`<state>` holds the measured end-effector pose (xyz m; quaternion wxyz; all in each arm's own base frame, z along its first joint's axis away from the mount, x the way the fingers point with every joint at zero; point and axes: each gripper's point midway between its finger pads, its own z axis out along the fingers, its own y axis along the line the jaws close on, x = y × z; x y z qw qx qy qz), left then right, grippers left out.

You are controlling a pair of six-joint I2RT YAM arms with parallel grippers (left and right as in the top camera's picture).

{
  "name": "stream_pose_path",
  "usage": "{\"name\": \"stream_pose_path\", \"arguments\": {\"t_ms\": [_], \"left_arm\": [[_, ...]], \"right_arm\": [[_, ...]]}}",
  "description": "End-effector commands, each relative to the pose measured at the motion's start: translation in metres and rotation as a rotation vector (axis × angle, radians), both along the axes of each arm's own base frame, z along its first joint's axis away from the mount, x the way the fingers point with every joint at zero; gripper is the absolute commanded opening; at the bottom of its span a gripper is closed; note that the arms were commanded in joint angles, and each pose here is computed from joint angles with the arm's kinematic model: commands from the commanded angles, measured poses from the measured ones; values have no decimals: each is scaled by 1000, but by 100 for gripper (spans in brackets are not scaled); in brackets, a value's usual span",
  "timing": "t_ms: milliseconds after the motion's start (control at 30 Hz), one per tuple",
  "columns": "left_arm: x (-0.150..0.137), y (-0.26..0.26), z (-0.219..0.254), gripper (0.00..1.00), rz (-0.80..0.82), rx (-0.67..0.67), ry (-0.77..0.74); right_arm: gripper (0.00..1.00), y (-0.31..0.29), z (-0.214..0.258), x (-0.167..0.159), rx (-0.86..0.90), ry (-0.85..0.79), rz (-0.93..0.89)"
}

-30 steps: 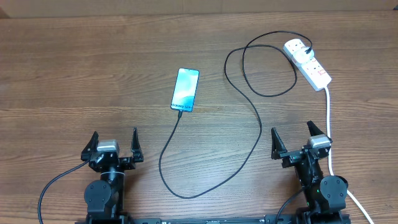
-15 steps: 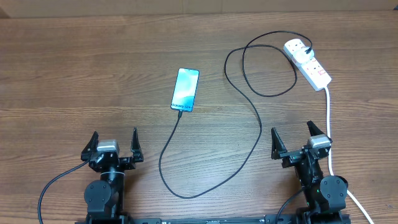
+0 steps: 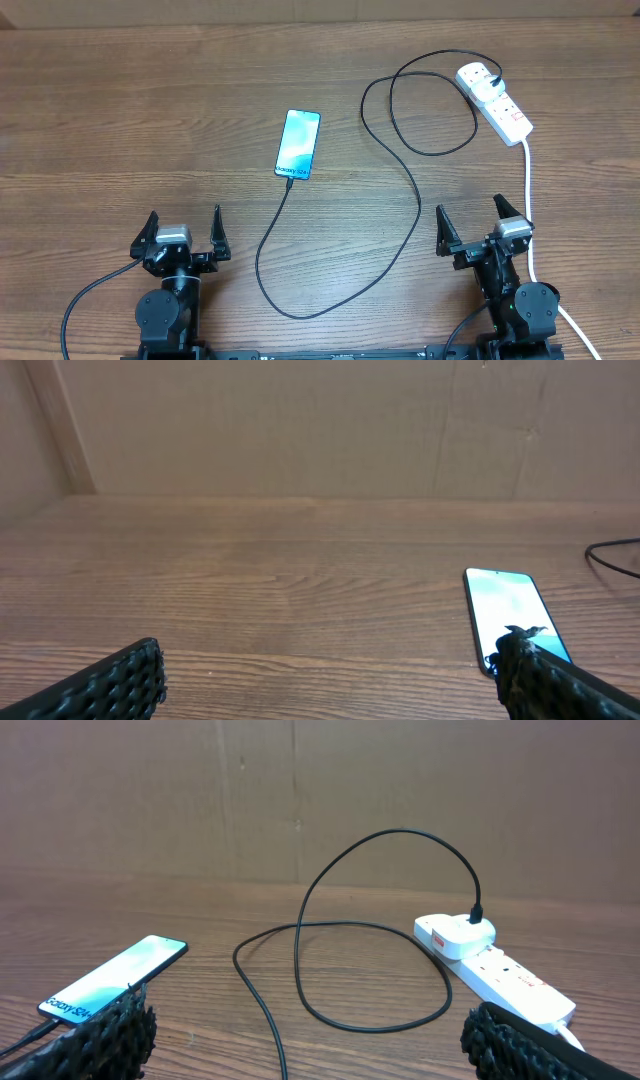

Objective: Plug charger to phone and switch on socket

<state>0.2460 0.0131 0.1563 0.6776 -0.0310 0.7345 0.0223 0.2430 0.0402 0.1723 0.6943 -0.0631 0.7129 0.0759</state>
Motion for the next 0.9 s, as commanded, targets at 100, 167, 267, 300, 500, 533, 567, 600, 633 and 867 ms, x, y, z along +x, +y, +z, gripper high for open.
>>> {"name": "stream_pose_path", "arguments": {"t_ms": [100, 167, 267, 300, 500, 533, 567, 600, 633, 867], "left_arm": [[0, 2, 1, 100, 6, 19, -6], [0, 2, 1, 100, 6, 19, -7], [0, 2, 1, 100, 7, 19, -6], [0, 2, 1, 100, 6, 19, -6], [0, 2, 1, 100, 6, 19, -6], [0, 2, 1, 100, 6, 19, -7], [0, 2, 1, 100, 6, 19, -6], [0, 2, 1, 100, 6, 19, -7], [0, 2, 1, 100, 6, 19, -6], [0, 2, 1, 100, 6, 19, -6]], "right_arm": [[100, 2, -1, 0, -1, -5, 7], [100, 1, -2, 0, -1, -4, 4], [100, 0, -2, 0, -1, -4, -3], [100, -1, -2, 0, -1, -4, -6], [100, -5, -3, 1, -2, -1, -30], [100, -5, -3, 1, -2, -1, -30], [100, -5, -3, 1, -2, -1, -30], [100, -5, -3, 1, -2, -1, -30], [100, -5, -3, 1, -2, -1, -31], [100, -6, -2, 1, -3, -1, -38]]}}
